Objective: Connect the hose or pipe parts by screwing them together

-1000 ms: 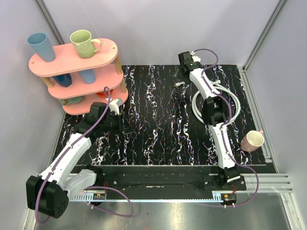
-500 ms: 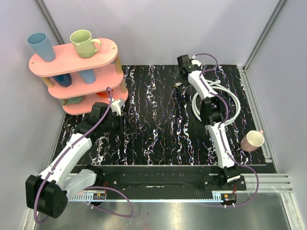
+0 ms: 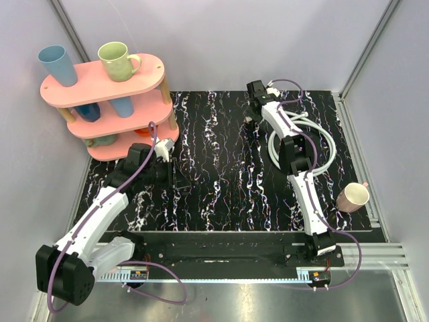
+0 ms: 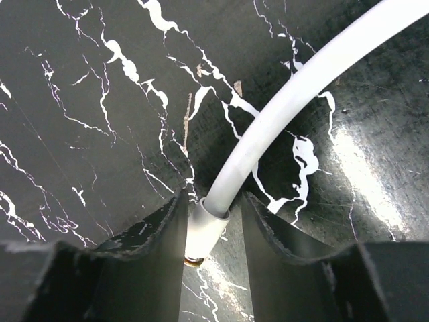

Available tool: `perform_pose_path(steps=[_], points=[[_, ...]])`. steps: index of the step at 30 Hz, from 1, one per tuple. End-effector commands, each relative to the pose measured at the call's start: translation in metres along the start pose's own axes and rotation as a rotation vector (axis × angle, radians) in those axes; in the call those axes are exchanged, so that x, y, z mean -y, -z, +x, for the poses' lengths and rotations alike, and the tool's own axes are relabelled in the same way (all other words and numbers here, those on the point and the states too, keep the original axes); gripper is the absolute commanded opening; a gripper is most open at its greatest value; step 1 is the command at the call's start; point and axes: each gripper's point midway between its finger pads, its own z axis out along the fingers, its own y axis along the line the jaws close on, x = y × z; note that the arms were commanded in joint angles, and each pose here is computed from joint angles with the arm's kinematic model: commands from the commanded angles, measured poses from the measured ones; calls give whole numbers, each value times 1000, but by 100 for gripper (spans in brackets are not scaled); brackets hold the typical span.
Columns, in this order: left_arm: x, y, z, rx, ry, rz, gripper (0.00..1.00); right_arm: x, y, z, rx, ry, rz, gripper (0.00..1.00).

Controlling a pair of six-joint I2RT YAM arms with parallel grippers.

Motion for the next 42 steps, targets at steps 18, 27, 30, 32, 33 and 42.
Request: perform_pose_path(steps=[18, 27, 30, 32, 33, 42], points=[[11, 7, -18, 82, -43, 16, 0, -28, 116, 103, -181, -45, -265, 36], [-3, 12, -22, 116, -23, -75, 0, -25, 166, 160, -234, -92, -361, 39], [-6, 15, -24, 138, -25, -101, 0, -27, 178, 176, -293, -167, -401, 40], [-7, 17, -25, 151, -22, -115, 0, -18, 181, 191, -322, -205, -412, 41], [-9, 18, -27, 160, -21, -131, 0, -31, 193, 190, -318, -243, -470, 41], [-24, 23, -30, 187, 24, -228, 0, -48, 236, 185, -285, -144, -588, 53]])
